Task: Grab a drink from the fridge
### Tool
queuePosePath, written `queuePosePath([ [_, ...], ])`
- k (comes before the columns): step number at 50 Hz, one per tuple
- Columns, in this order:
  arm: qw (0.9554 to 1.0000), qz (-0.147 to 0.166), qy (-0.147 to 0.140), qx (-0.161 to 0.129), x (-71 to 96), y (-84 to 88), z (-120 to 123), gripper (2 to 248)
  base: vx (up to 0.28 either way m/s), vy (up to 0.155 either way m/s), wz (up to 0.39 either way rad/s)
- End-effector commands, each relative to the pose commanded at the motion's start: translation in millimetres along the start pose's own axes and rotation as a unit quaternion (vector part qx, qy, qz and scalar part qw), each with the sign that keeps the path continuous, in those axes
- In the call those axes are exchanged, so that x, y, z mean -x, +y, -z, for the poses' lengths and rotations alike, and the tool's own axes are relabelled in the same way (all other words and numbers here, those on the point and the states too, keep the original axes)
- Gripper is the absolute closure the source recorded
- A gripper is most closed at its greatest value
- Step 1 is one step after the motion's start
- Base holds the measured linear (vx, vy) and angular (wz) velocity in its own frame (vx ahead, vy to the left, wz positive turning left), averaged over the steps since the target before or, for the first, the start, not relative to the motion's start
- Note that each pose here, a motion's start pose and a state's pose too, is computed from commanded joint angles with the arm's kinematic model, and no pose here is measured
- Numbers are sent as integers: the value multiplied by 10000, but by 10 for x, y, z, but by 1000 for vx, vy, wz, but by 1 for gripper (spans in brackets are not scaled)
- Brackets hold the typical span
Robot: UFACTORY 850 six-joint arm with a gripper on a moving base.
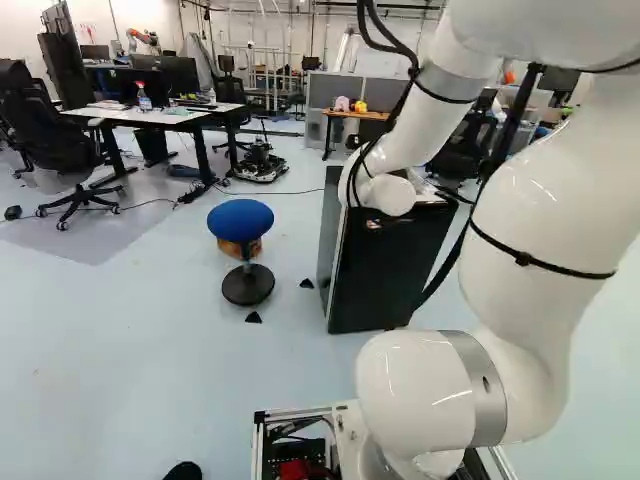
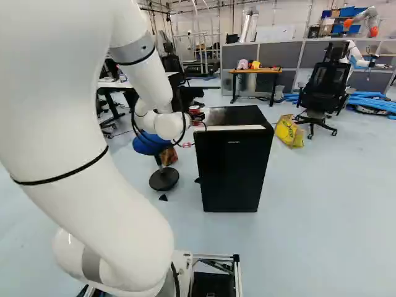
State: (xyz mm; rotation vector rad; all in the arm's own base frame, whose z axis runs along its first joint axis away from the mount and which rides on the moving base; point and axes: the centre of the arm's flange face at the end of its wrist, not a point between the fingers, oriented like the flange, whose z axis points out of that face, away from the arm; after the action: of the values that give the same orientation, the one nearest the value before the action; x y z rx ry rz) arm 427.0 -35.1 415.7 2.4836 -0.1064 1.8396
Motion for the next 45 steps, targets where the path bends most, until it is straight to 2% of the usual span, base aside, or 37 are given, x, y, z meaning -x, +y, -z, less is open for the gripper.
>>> queuePosePath([
  [22,9998,60,-80,-178,377,-128,625,150,0,0,0],
  [45,9994,105,-138,-308,697,-190,1072,150,0,0,0],
])
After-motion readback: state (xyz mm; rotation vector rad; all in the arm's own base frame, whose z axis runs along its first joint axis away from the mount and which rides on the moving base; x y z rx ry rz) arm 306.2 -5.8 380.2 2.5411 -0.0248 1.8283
